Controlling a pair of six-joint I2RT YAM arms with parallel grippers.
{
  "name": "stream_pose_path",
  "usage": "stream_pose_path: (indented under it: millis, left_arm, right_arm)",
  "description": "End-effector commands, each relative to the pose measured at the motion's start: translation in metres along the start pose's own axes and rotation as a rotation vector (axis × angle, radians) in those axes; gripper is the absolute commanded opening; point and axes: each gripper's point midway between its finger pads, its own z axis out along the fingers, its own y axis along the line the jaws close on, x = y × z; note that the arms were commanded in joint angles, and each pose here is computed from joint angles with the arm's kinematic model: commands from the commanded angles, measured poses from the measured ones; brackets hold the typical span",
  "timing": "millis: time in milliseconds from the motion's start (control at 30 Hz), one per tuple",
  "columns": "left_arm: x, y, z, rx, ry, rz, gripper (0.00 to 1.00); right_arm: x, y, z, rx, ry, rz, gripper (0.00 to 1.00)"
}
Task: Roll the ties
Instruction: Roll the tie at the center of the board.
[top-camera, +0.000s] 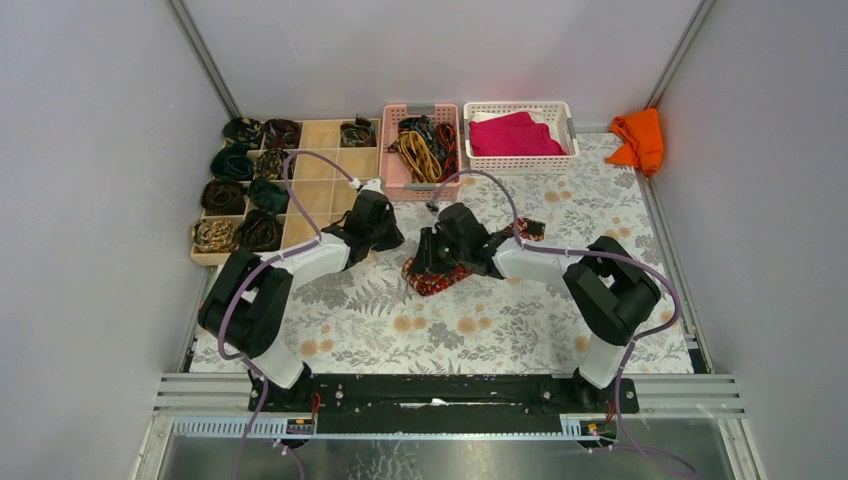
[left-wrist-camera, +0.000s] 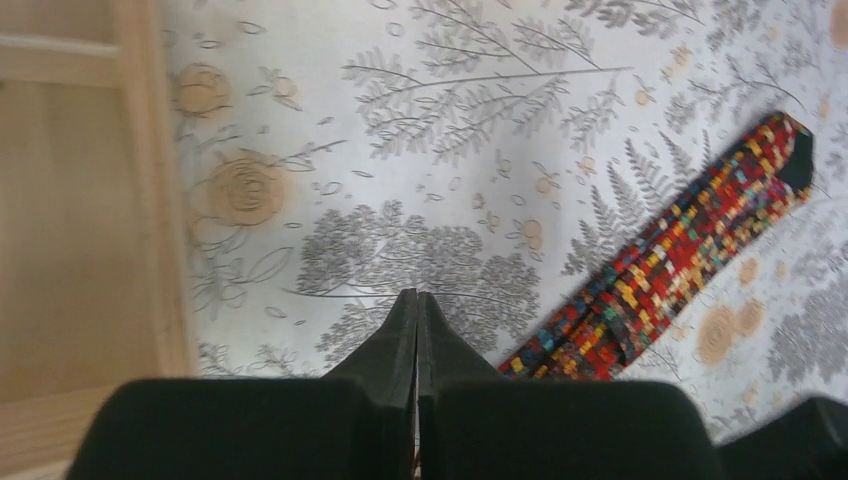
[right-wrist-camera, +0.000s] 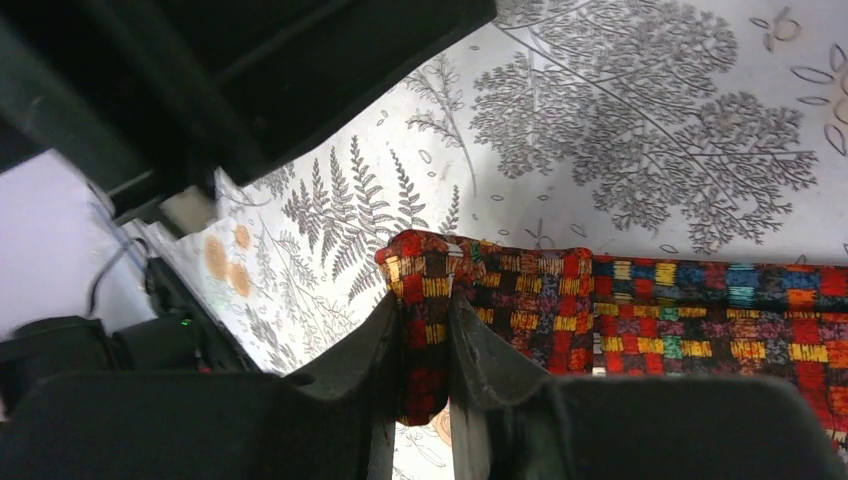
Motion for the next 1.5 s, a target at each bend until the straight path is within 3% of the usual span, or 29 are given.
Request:
stream_pose_path:
  millis: [0, 300, 500, 967, 1467]
  left_arm:
    - [-0.010, -0.030, 0.008, 0.153, -0.015, 0.021, 0.00]
    - [0.029, -0.084, 0.013, 0.497, 0.116, 0.075, 0.00]
    - [0.072, -0.092, -0.001, 0.665, 0.241, 0.069, 0.00]
    - [0.139, -0.058, -0.017, 0.667, 0.463, 0.043, 0.00]
    - [0.130, -0.090, -0.002, 0.816, 0.619, 0.115, 0.00]
  right_arm:
    - [-0.016, 0.022, -0.016, -0.205, -0.012, 0.117, 0.22]
    - [-0.018, 0.010, -0.022, -0.251, -0.026, 0.159, 0.21]
    - [-0.019, 0.003, -0.025, -0.252, -0.029, 0.170, 0.20]
    - [-0.021, -0.019, -0.033, -0.219, -0.066, 0.194, 0.19]
    - [-0.041, -0.052, -0.055, -0.153, -0.106, 0.191, 0.19]
